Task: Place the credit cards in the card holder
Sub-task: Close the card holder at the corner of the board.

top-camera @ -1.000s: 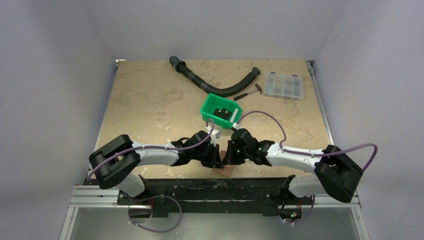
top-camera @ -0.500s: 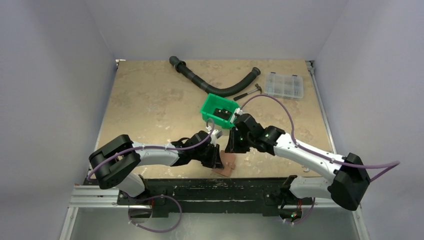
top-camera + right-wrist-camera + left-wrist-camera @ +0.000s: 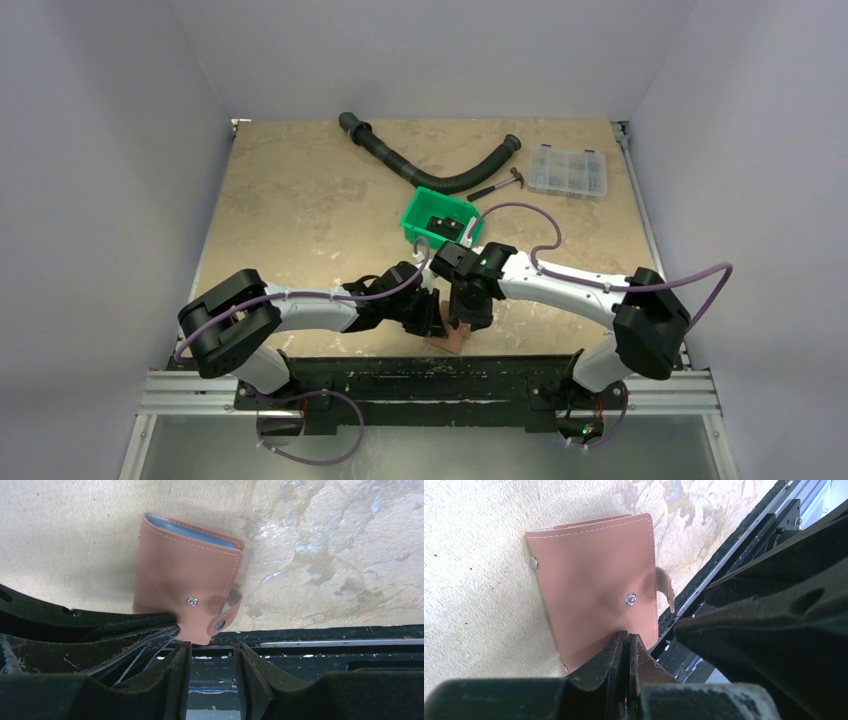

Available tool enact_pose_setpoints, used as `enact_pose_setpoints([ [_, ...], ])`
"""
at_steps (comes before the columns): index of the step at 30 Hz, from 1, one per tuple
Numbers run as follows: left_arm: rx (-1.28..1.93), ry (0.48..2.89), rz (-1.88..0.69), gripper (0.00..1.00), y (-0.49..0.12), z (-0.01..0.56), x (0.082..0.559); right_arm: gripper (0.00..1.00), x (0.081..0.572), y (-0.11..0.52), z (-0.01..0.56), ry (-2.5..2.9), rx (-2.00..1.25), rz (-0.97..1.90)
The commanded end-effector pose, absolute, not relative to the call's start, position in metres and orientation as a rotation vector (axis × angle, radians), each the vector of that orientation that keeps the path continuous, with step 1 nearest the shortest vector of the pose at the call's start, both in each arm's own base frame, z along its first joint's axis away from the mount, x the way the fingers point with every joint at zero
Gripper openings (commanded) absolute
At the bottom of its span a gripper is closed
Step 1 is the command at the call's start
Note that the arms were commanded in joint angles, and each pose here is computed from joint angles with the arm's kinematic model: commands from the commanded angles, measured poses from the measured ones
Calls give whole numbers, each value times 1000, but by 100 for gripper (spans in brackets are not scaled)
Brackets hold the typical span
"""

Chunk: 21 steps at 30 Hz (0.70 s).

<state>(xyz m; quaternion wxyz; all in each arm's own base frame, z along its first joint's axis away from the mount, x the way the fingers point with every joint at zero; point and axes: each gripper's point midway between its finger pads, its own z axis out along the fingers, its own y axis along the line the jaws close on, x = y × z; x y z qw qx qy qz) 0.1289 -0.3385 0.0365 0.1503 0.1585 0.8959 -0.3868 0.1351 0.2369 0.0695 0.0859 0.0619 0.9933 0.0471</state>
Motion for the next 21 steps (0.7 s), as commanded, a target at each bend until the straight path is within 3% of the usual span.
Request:
enact_pose_setpoints([
  [1, 514, 2556, -1082, 0, -337, 37, 128, 42, 143, 234, 81, 2917, 292, 92],
  [14, 512, 2548, -1087, 0, -334, 37, 126, 40, 143, 240, 65, 2959, 288, 57],
  [21, 512, 2544, -1089, 0, -334, 38, 126, 33, 144, 242, 62, 2959, 297, 43],
])
